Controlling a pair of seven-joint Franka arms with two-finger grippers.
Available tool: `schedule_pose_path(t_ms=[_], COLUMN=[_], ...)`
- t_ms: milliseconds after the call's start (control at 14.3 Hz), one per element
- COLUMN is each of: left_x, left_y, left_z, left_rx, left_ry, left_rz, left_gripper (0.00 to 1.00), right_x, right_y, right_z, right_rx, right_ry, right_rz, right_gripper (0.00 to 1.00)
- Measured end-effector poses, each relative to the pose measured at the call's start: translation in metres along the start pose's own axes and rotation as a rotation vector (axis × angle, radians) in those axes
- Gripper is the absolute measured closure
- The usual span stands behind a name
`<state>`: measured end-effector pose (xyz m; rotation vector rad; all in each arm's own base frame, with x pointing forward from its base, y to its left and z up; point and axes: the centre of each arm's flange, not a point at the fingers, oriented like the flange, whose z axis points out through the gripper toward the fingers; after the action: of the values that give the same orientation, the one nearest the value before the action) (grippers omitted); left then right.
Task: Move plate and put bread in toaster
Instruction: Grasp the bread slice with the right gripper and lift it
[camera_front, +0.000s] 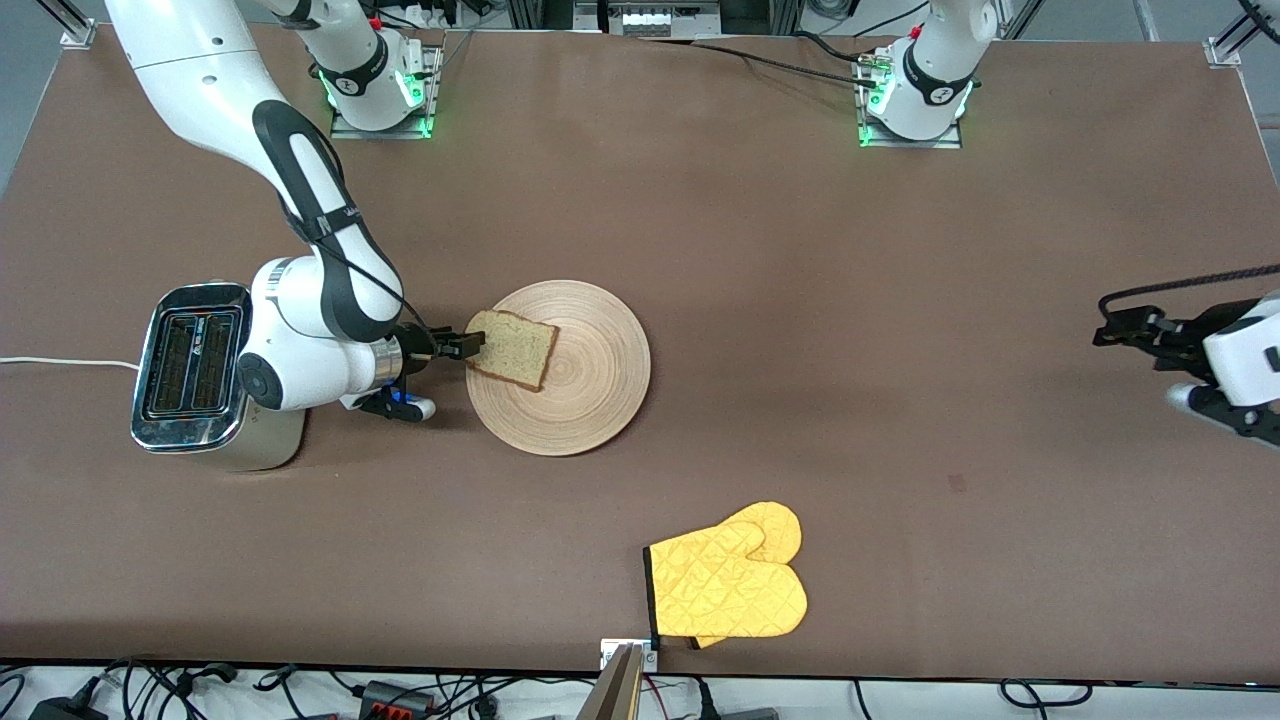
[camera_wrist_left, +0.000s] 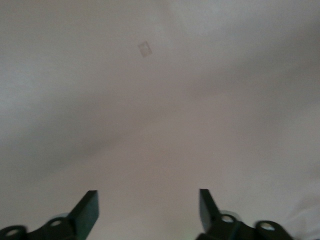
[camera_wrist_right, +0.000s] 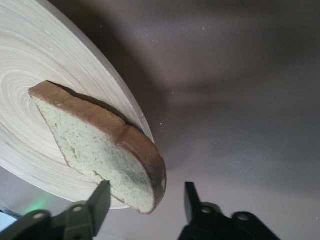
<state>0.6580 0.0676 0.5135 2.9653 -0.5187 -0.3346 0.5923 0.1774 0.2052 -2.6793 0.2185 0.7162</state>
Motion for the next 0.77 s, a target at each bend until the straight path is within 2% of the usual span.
schedule_pose_path(t_ms=[70, 280, 490, 630, 770], left_x=[0.000, 0.000, -0.018, -0.032, -0.044], left_y=[0.002, 0.003, 0.017, 0.048, 0.081], left_z=[-0.002, -0.006, -0.030, -0.032, -0.024], left_rx=[0.002, 0.005, 0.036, 0.050, 0.064], left_ry=[0.004, 0.011, 0.066, 0.088, 0.089], left_rz=[0.003, -0.008, -0.155, -0.287, -0.334], left_gripper=[0.00, 0.00, 0.00, 0.00, 0.00], right_x=[0.000, 0.001, 0.003, 0.003, 0.003], right_y=[0.000, 0.001, 0.003, 0.003, 0.002], right_z=[0.001, 0.003, 0.008, 0.009, 0.008], right_rx=[0.000, -0.001, -0.002, 0.000, 0.004], right_ry=[-0.002, -0.005, -0.012, -0.014, -0.013], right_rz=[0.001, 0.003, 0.007, 0.009, 0.010], right_gripper=[0.37, 0.37, 0.40, 0.61, 0.80])
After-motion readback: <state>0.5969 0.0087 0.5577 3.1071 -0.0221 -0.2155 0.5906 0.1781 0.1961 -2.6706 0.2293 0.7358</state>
